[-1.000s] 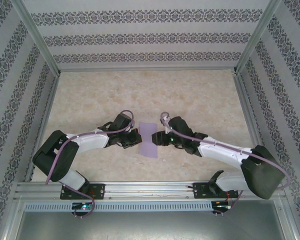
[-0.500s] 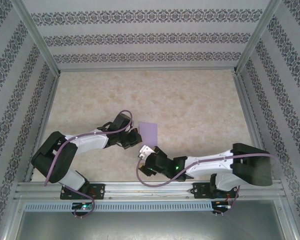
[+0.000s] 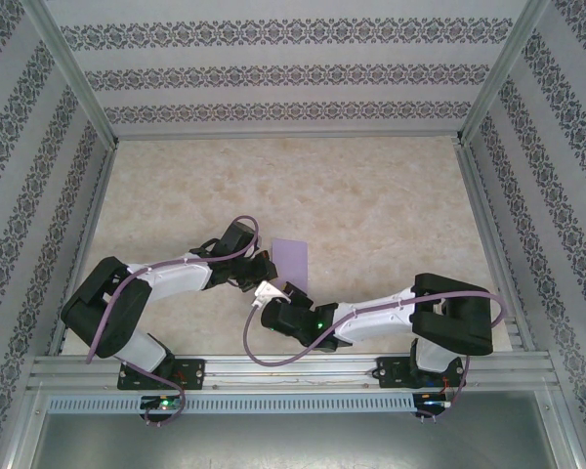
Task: Fold a paper plane with a square sheet of paper (fold left side to right side)
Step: Third fold the triangle at the center of the table.
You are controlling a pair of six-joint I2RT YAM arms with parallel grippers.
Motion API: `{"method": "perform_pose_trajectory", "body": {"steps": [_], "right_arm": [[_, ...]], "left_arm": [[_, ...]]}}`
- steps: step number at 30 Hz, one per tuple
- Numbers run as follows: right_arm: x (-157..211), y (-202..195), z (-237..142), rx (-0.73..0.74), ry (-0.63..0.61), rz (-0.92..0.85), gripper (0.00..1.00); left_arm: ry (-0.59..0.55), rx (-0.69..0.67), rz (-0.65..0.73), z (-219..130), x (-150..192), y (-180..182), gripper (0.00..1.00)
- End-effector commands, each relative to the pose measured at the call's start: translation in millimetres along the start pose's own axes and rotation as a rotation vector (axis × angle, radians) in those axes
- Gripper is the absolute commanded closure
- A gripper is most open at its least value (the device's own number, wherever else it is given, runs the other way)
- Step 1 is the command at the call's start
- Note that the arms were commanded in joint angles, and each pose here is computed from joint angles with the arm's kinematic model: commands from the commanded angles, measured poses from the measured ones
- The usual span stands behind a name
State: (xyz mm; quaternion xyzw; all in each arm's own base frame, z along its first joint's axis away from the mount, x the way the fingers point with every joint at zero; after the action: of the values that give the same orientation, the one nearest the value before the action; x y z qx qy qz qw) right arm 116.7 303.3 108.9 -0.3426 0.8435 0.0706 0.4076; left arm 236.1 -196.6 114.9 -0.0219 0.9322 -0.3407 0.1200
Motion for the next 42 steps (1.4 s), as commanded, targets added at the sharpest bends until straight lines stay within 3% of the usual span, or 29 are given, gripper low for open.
{"method": "perform_pose_trajectory", "body": {"steps": [1, 7, 13, 17, 23, 30, 42], "right_arm": [[-6, -3, 0, 0.029, -0.025, 0.027, 0.51], [-4, -6, -3, -0.016, -0.004, 0.048, 0.78], [-1, -13, -5, -0.074, 0.031, 0.118, 1.00], [2, -20, -6, -0.157, 0.066, 0.197, 1.00], [5, -35, -5, -0.317, 0.115, 0.359, 1.00], [5, -46, -2, -0.466, 0.130, 0.523, 1.00], [8, -56, 5, -0.560, 0.154, 0.673, 1.00]], "left_arm": [[0.013, 0.013, 0.000, 1, 4, -3, 1.00], [0.012, -0.007, 0.018, -1, 2, -4, 0.94], [0.002, -0.009, 0.039, -4, -3, -8, 0.81], [-0.011, -0.014, 0.055, -13, -8, -9, 0.67], [-0.054, -0.027, 0.078, -39, -19, -5, 0.60], [-0.047, -0.031, 0.150, -45, -32, -7, 0.62], [0.102, 0.039, 0.225, 8, -61, -11, 0.77]]}}
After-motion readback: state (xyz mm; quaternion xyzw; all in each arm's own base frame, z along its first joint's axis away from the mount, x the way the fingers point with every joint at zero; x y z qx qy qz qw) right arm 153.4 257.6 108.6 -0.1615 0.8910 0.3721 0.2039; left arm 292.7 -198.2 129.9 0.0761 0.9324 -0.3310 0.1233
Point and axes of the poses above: each hand's point on the last joint's axis, 136 mm out from that joint toward the fingers, its own z axis out along the fingers, its own y axis along the line the jaws close on, x = y × z, the point moved 9 cm from there along -z, back along the fingers, and after that the axes turned 14 degrees about z, right-handed, at the moved point
